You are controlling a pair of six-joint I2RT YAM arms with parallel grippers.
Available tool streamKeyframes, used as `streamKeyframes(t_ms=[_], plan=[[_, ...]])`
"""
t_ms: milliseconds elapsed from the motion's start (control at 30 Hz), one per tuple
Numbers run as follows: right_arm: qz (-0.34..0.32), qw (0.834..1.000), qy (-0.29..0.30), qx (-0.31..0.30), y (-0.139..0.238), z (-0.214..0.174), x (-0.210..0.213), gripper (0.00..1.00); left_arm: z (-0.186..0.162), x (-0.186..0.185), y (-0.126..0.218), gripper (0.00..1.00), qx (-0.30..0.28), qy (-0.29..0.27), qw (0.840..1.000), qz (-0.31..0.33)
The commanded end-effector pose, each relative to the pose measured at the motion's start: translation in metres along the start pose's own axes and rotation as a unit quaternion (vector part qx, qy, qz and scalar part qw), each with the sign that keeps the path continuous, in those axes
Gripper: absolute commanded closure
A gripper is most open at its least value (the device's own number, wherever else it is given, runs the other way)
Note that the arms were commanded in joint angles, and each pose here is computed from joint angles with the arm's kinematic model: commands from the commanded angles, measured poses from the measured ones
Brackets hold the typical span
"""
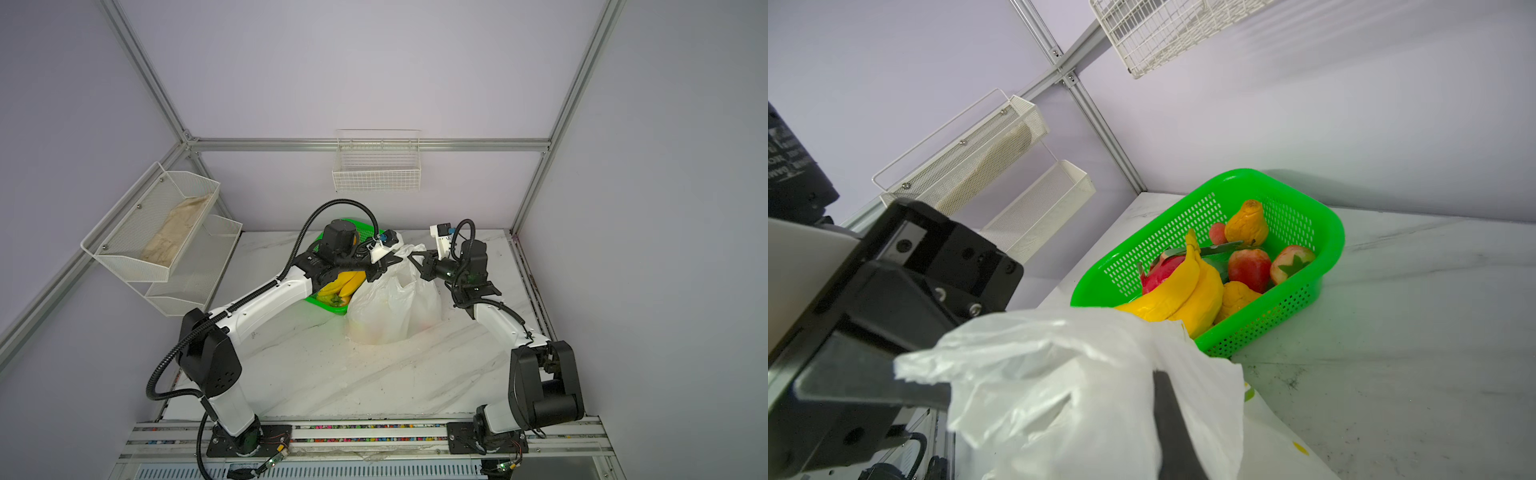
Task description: Place the fake fruits into the plastic bag and tie a complex knot
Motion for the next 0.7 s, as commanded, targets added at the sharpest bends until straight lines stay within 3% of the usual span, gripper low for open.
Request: streamKeyframes(t_ms=[0, 233, 667], plan=[[-0.017, 0.999, 0.049, 0.000, 0.006, 0.005, 0.003, 0.87, 0.019, 0.009, 0.016, 1.00, -0.033, 0.013, 0.999, 0.029], [-0.001, 0.999, 0.049, -0.001, 0.005, 0.003, 0.005, 0.79, 0.034, 0.004, 0.021, 1.00, -0.061, 0.019, 0.998, 0.001], [-0.022, 0.999, 0.029, 0.008, 0.005, -0.002, -0.003, 0.67, 0.037, 0.002, 0.033, 1.00, -0.065, 0.010, 0.998, 0.015]])
Point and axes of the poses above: each gripper's point midway between its finger pads, its own y axis back along the fingers, its own x axis along the line the jaws close on, z = x × y, the point moved 4 cm from there along y, back along the fingers, and after that the axes turned 2 degrees about -y, right-handed, at the moved point
